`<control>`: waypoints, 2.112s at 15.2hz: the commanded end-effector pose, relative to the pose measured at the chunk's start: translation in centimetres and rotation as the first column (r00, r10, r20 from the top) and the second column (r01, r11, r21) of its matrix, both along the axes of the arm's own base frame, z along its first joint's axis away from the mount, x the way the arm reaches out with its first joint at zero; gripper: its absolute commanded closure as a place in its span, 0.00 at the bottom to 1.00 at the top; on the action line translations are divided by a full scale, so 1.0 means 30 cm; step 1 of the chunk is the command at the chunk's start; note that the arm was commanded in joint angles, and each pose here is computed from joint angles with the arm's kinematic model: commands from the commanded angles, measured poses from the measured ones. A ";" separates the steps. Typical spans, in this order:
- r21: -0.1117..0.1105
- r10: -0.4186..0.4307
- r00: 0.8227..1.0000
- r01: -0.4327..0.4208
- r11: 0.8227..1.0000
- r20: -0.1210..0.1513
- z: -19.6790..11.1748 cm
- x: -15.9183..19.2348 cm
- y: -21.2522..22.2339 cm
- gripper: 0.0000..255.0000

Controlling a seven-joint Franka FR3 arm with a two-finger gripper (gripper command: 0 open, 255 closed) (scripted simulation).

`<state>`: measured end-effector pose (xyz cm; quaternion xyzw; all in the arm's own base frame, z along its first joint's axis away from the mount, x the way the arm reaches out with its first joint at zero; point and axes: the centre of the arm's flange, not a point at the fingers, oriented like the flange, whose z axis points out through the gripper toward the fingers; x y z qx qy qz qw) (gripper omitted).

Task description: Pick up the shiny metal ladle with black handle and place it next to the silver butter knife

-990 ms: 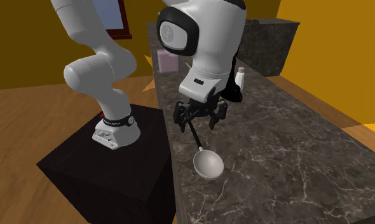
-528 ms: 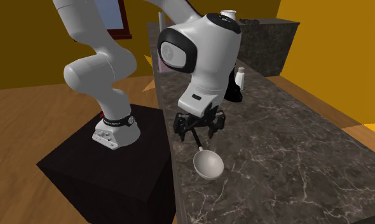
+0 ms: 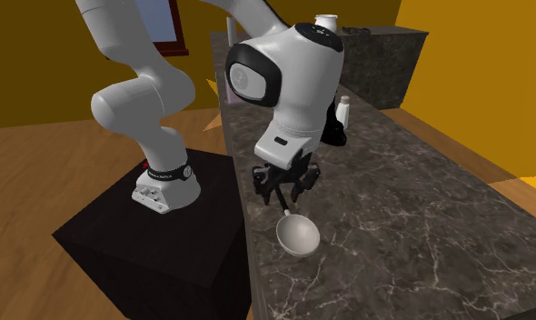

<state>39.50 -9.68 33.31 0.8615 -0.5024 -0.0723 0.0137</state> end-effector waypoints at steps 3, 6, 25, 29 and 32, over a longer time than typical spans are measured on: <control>0.000 0.000 1.000 0.000 1.000 0.000 0.000 0.000 0.000 1.00; 0.000 0.000 1.000 0.000 1.000 0.000 0.000 0.000 -0.001 1.00; 0.000 0.000 1.000 0.000 1.000 0.000 0.281 0.000 0.000 1.00; 0.000 0.000 1.000 0.000 1.000 0.000 0.352 0.000 0.000 1.00; 0.000 0.000 1.000 0.000 1.000 0.000 0.368 -0.028 0.084 1.00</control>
